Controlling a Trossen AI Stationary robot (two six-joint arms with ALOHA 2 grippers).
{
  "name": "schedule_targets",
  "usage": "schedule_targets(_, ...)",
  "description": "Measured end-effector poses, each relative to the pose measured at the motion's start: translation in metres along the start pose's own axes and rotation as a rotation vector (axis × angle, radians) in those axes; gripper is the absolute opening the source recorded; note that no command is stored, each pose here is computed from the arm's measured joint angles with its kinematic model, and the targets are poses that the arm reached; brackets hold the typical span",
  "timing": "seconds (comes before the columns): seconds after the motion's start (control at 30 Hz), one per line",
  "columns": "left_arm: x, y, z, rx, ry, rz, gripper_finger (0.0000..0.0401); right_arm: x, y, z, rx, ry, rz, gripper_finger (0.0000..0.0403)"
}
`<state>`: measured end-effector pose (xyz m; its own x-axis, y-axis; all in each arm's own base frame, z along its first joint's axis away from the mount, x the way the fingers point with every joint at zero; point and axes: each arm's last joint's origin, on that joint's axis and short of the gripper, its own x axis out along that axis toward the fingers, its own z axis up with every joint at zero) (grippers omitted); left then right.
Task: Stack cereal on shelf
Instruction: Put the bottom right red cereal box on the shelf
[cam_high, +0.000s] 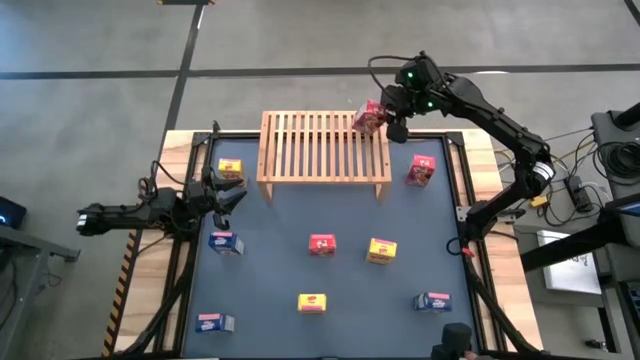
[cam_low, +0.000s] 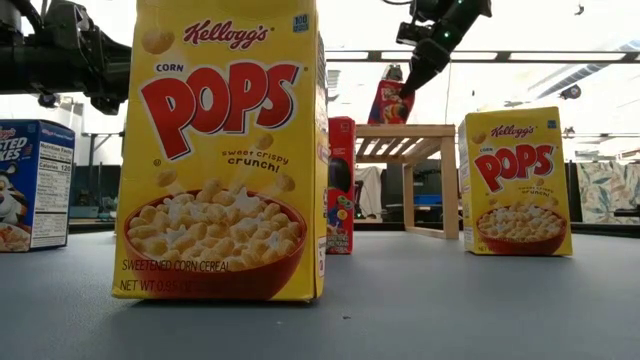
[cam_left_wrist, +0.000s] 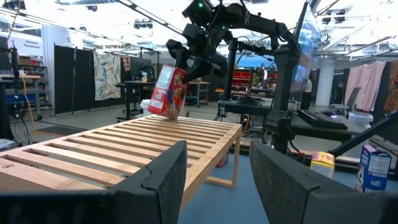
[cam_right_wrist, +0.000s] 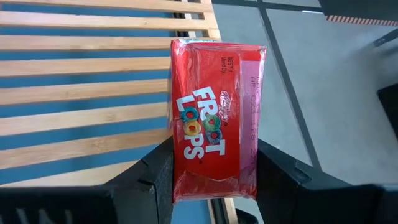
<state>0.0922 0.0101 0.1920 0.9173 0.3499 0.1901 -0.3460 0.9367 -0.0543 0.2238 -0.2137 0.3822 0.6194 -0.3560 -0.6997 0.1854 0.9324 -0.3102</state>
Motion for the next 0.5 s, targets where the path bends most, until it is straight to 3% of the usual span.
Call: schedule_targets(0.5, 0.0000, 0.0000, 0.0000, 0.000, 0.000, 0.000, 0.0160, -0.0004, 0.0013, -0.0021, -0.017, 0.025, 0.006, 0.0160)
